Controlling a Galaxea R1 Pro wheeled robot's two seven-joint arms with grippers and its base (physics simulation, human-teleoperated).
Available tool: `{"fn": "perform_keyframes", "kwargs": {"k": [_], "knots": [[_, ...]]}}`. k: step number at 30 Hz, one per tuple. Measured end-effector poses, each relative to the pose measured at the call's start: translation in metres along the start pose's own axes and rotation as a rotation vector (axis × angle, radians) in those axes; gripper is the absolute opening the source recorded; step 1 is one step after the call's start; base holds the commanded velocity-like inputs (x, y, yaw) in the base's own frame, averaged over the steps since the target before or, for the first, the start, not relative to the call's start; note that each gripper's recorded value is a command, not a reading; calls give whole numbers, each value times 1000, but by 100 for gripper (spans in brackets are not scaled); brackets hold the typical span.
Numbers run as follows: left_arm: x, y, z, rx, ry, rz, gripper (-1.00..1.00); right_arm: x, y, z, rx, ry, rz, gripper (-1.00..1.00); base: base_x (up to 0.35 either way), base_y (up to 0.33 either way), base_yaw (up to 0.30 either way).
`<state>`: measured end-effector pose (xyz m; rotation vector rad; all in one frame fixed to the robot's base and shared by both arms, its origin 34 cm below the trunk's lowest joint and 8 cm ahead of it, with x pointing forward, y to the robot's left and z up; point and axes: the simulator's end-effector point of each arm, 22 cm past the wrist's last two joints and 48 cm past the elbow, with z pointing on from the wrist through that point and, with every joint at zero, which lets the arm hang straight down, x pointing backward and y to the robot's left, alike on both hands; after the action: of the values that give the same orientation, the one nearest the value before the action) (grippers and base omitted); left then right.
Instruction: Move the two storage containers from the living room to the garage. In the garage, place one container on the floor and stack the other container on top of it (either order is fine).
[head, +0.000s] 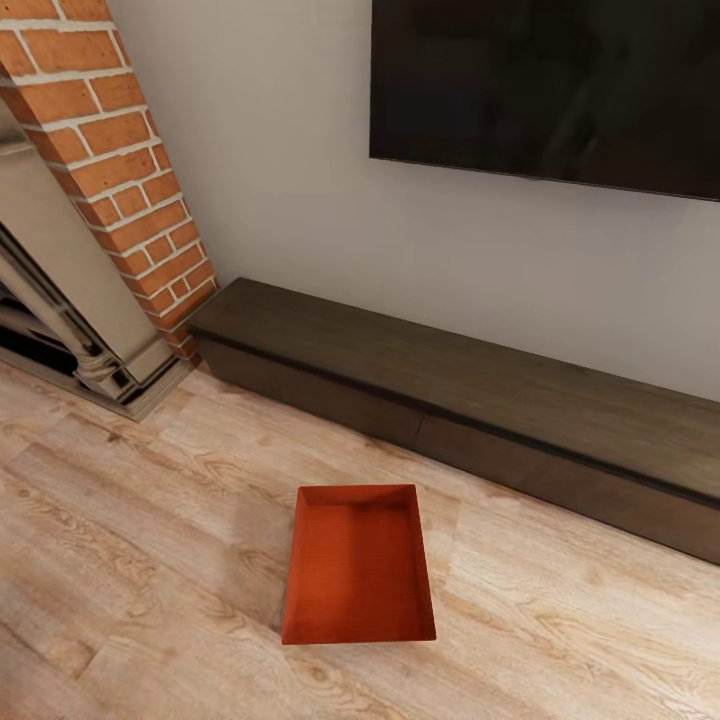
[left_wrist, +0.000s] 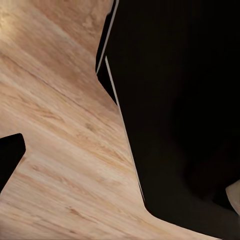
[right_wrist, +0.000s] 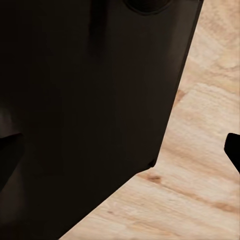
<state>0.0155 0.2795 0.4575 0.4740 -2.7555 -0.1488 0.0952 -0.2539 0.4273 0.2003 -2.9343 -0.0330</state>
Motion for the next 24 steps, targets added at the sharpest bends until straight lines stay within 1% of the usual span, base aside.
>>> {"fn": "perform_keyframes", "kwargs": {"k": [2,3,4,5,6,7,9,10,11,12,14,16,18,19,20,21,22,23,24], "knots": [[1,0,0,0,3,1,100,0,0,0,2,0,0,100,0,0,0],[-26,1,-1,1,-49,12,100,-13,-2,1,14,-20,5,100,0,0,0],[-34,2,-1,-1,-65,12,100,-18,-3,1,21,-30,8,100,0,0,0],[-52,5,-2,-11,-100,13,100,-31,-7,2,42,-55,14,100,0,0,0],[-63,8,-4,-19,-121,14,100,-39,-11,2,58,-68,17,100,0,0,0],[-86,15,-7,-42,-165,14,100,-56,-20,1,100,-98,23,100,0,0,0],[-133,30,-18,-96,-257,9,100,-98,-48,-7,214,-184,40,100,0,0,0],[-143,34,-21,-109,-277,6,100,-109,-57,-10,245,-208,47,100,0,0,0],[-158,41,-26,-134,-304,4,100,-129,-73,-17,299,-248,55,100,0,0,0],[-165,44,-28,-146,-315,2,100,-138,-81,-20,323,-266,60,100,0,0,0],[-210,52,-38,-172,-361,-5,100,-186,-113,-35,397,-346,74,100,0,0,0],[-266,48,-52,-172,-399,-13,100,-261,-154,-58,462,-448,112,100,0,0,0],[-289,44,-59,-169,-415,-17,100,-288,-174,-69,490,-479,137,100,0,0,0],[-311,39,-66,-163,-435,-20,100,-314,-191,-79,512,-504,165,100,0,0,0],[-347,30,-79,-150,-471,-30,100,-354,-209,-97,534,-545,198,100,0,0,0],[-371,22,-89,-140,-497,-36,100,-383,-218,-110,543,-578,215,100,0,0,0],[-381,19,-94,-134,-507,-40,100,-393,-221,-115,545,-590,224,100,0,0,0],[-409,9,-106,-120,-534,-50,100,-424,-225,-131,546,-639,243,100,0,0,0],[-432,0,-117,-106,-559,-57,100,-445,-226,-144,547,-678,251,100,0,0,0]]}}
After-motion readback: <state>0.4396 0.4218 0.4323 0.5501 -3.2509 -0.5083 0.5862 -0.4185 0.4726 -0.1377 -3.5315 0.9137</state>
